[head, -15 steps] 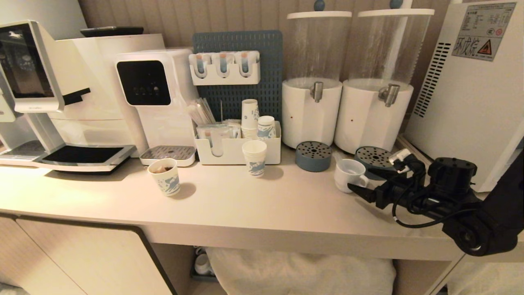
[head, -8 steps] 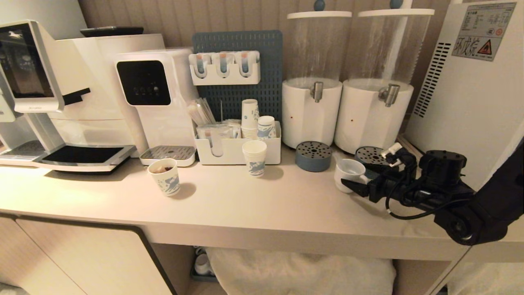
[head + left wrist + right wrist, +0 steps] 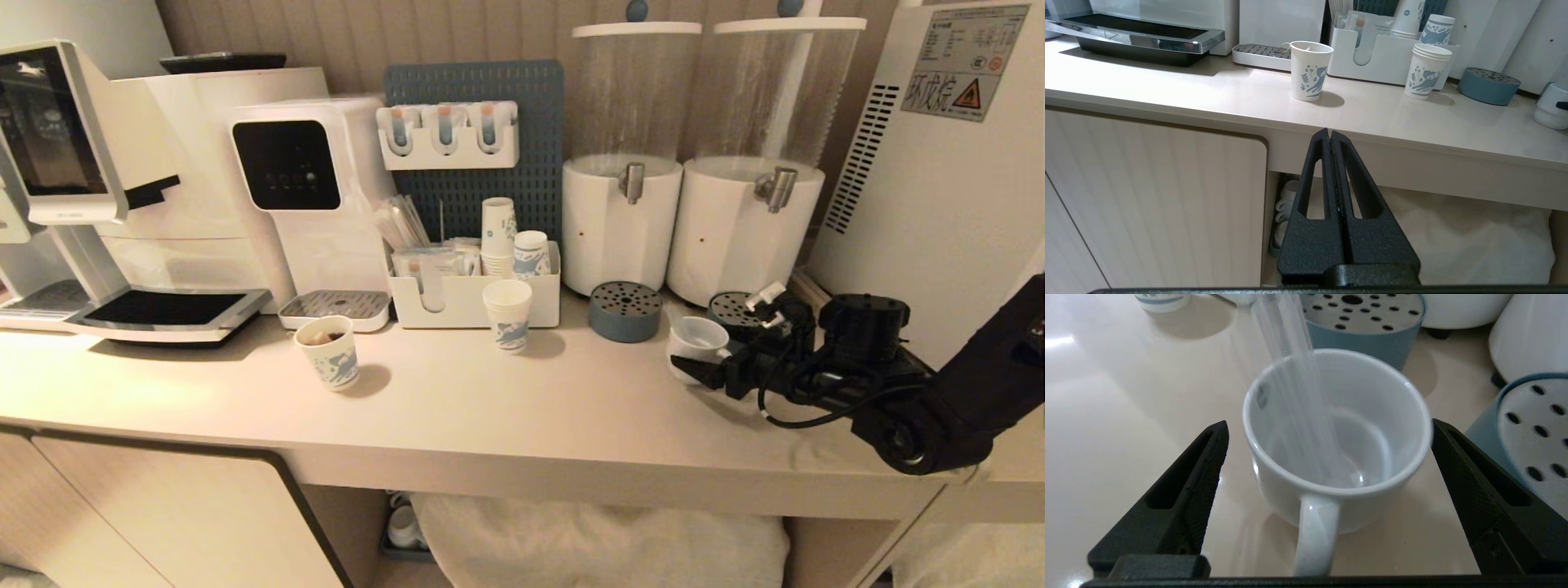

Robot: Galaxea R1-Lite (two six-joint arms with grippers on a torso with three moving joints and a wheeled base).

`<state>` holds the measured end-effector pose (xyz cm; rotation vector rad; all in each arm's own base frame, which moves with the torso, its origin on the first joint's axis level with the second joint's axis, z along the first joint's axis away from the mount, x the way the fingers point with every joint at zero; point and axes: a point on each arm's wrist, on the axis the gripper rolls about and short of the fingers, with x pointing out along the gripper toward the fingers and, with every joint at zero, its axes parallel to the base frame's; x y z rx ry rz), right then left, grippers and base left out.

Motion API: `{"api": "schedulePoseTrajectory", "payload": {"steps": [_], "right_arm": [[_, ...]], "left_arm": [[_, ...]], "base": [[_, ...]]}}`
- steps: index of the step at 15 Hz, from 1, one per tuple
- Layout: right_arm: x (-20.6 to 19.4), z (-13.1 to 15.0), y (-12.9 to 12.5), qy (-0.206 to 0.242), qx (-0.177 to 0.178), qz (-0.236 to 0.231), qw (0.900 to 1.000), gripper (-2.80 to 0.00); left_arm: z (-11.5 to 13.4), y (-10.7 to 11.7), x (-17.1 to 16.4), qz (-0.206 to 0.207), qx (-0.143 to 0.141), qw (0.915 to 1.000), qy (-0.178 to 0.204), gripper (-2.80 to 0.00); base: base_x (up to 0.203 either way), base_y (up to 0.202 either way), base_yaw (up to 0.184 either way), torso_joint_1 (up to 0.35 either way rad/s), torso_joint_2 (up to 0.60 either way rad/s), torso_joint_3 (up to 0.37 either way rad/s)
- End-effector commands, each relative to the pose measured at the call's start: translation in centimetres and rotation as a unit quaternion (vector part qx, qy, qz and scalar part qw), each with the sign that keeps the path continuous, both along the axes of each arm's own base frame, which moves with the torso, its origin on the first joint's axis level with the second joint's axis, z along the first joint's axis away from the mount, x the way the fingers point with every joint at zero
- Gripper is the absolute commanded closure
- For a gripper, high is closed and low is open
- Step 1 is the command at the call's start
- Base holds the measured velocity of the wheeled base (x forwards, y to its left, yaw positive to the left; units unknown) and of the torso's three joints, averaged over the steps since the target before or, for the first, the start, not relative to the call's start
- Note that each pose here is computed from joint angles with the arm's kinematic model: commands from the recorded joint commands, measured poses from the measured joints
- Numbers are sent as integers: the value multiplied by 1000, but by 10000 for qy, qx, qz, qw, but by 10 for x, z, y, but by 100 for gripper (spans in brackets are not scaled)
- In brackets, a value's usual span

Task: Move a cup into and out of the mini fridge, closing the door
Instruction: Put the ceramic cup in the freezer

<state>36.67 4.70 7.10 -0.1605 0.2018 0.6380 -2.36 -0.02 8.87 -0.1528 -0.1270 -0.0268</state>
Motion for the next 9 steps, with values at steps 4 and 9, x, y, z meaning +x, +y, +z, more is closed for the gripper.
{"api": "schedulePoseTrajectory", "payload": {"steps": [4,9], "right_arm": [[4,-8,3,42,-2,42,10000,-280],[11,-13,5,76,3,63,10000,-280]], "left_arm": [[-11,0,3,3,-6,9999,168,0],[-11,0,3,0,-6,9999,168,0]], "base": [[0,0,0,0,0,0],[0,0,0,0,0,0]]}}
